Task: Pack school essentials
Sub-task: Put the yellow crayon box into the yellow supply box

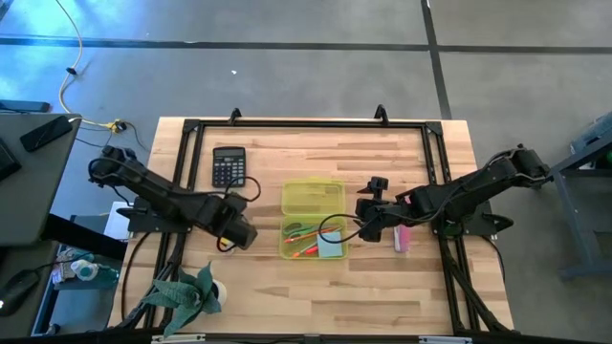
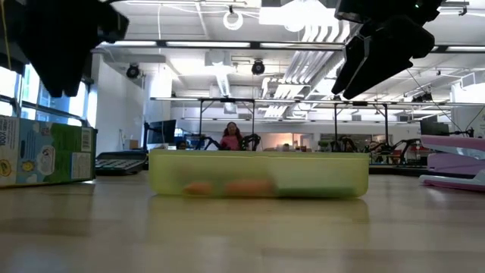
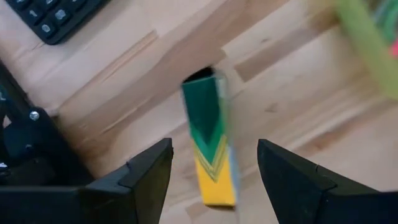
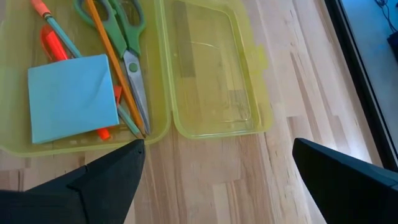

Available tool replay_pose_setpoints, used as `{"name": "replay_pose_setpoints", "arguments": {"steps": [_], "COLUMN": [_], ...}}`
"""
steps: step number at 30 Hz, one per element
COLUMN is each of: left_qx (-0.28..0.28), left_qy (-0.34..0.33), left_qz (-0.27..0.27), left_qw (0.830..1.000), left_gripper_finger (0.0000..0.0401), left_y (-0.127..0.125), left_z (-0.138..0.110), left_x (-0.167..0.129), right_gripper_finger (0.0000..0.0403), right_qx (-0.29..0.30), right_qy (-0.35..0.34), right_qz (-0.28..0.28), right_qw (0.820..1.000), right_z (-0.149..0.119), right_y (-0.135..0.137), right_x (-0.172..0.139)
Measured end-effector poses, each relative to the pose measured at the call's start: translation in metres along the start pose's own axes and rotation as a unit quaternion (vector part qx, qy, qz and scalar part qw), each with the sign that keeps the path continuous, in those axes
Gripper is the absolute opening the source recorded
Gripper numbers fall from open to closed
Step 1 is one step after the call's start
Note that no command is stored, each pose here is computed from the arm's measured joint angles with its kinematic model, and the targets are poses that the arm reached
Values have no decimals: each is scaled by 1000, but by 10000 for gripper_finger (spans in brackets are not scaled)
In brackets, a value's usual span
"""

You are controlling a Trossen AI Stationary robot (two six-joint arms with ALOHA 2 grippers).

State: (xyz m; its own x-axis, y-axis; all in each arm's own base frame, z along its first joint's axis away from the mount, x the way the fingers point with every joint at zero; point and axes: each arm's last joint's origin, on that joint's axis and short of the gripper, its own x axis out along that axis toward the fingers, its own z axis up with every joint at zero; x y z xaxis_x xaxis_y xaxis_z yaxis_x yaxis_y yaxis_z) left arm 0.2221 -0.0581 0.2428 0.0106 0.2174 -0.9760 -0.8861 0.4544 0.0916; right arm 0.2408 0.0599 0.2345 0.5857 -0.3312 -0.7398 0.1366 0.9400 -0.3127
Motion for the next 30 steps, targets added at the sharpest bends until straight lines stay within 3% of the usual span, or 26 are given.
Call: {"name": "replay_pose_setpoints", "arguments": {"steps": [19,30], "left_qx": [-24,-31], "left_qy": [8,41], "left_qz": [22,-4], "left_qw": [999,999], "left_gripper_finger": [225,225], "left_y": [6,7], "left_z": [-10,-18], "left_x": [38,63], "right_gripper_finger": [399,399], "right_qx": [9,9], "right_qy": [0,0], "right_qz": [0,0], "right_qw": [1000,1000], "right_z": [0,0], "right_y": [0,0], "right_x": [0,0]}}
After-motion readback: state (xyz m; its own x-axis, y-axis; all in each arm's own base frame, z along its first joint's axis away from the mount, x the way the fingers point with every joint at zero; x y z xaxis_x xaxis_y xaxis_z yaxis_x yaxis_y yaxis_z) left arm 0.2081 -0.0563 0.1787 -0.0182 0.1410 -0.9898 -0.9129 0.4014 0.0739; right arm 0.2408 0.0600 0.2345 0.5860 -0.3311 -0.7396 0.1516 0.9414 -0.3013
